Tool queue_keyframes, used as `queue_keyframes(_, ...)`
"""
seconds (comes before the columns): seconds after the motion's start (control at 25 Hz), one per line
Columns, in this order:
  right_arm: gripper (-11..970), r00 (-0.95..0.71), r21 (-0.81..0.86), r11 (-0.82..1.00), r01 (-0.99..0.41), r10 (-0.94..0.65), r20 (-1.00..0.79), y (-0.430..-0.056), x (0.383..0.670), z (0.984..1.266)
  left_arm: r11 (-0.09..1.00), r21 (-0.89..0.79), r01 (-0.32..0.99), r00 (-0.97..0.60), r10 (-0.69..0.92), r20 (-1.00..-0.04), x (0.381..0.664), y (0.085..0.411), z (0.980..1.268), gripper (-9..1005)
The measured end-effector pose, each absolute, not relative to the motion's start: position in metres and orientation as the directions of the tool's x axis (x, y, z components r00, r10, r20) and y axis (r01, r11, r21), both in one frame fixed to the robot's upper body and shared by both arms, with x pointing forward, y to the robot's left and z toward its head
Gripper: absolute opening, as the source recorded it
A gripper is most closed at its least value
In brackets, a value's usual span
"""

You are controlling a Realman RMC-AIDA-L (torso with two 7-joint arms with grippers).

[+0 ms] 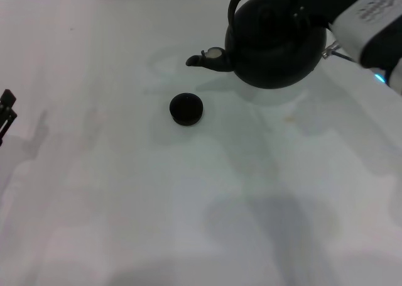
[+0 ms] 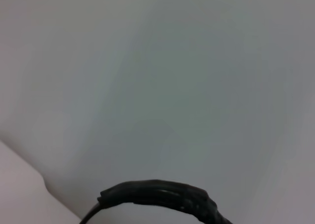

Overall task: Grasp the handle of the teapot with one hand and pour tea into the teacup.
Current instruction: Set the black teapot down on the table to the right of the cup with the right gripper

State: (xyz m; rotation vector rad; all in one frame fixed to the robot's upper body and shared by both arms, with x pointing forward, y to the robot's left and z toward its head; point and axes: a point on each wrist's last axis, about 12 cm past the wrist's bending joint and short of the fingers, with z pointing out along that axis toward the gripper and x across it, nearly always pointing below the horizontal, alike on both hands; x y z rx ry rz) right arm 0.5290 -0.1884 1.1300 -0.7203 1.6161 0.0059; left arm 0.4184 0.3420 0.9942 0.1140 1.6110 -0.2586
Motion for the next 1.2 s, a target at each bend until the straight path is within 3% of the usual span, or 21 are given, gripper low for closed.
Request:
queue_keyframes(0.68,108,-0.048,-0.189,0.836,-0.515,-0.248,-0.967,-0.233,0.534,1.111,0.974,-0.085,0.211,-0.062,-0.073,-0.995,0.423,0.345,0.995,772)
queue_keyframes(1.2,108,0.011,-0.263,0.764,-0.589,-0.318,-0.948,-0.253,0.527,1.085,0.972,-0.081,0.219,-0.068,-0.068,-0.995,0.433,0.343,0.995,773)
